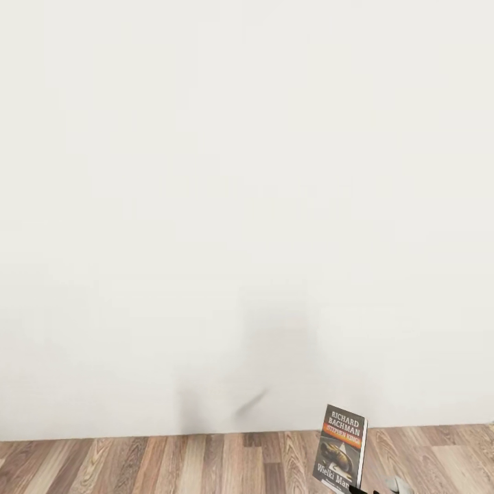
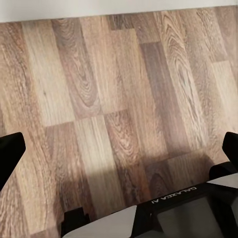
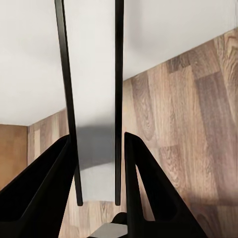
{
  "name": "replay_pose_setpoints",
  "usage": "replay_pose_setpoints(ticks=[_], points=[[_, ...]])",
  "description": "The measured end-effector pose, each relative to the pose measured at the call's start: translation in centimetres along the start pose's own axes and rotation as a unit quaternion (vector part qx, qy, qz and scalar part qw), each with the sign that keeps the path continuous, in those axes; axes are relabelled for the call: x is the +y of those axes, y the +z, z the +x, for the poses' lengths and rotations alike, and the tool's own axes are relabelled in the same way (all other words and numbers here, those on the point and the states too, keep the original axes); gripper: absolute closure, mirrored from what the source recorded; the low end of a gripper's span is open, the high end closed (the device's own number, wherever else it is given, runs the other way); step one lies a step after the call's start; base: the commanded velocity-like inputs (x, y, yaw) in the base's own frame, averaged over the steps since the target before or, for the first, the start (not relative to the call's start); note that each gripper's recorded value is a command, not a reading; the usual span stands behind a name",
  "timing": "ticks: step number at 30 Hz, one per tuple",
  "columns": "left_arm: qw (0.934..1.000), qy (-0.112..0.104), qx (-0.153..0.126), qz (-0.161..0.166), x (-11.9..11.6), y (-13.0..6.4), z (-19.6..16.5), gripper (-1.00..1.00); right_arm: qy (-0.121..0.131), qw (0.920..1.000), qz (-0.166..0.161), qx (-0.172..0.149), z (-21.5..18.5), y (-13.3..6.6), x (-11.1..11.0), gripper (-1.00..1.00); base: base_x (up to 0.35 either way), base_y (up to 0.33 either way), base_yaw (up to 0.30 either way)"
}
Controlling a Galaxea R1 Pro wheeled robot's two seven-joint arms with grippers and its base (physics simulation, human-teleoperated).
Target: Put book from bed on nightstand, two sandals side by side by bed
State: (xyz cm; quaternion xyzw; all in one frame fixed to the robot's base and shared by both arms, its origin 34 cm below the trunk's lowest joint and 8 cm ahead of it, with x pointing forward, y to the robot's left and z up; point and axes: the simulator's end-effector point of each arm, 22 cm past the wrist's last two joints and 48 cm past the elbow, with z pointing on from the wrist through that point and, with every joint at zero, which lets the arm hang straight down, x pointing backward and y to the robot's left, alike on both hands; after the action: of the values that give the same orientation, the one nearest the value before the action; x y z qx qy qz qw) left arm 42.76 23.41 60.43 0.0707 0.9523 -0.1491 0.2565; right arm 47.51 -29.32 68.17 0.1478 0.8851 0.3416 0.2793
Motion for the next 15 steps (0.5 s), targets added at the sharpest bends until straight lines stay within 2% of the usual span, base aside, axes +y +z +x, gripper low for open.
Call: replay_pose_setpoints(ticks=[15], points=[[1.0, 0.0, 0.0, 0.0, 0.01, 0.0, -0.02, -1.0, 0.0, 1.0, 0.001, 0.0, 0.02, 0.0, -0.03, 1.0, 0.0, 0.0, -0.143]])
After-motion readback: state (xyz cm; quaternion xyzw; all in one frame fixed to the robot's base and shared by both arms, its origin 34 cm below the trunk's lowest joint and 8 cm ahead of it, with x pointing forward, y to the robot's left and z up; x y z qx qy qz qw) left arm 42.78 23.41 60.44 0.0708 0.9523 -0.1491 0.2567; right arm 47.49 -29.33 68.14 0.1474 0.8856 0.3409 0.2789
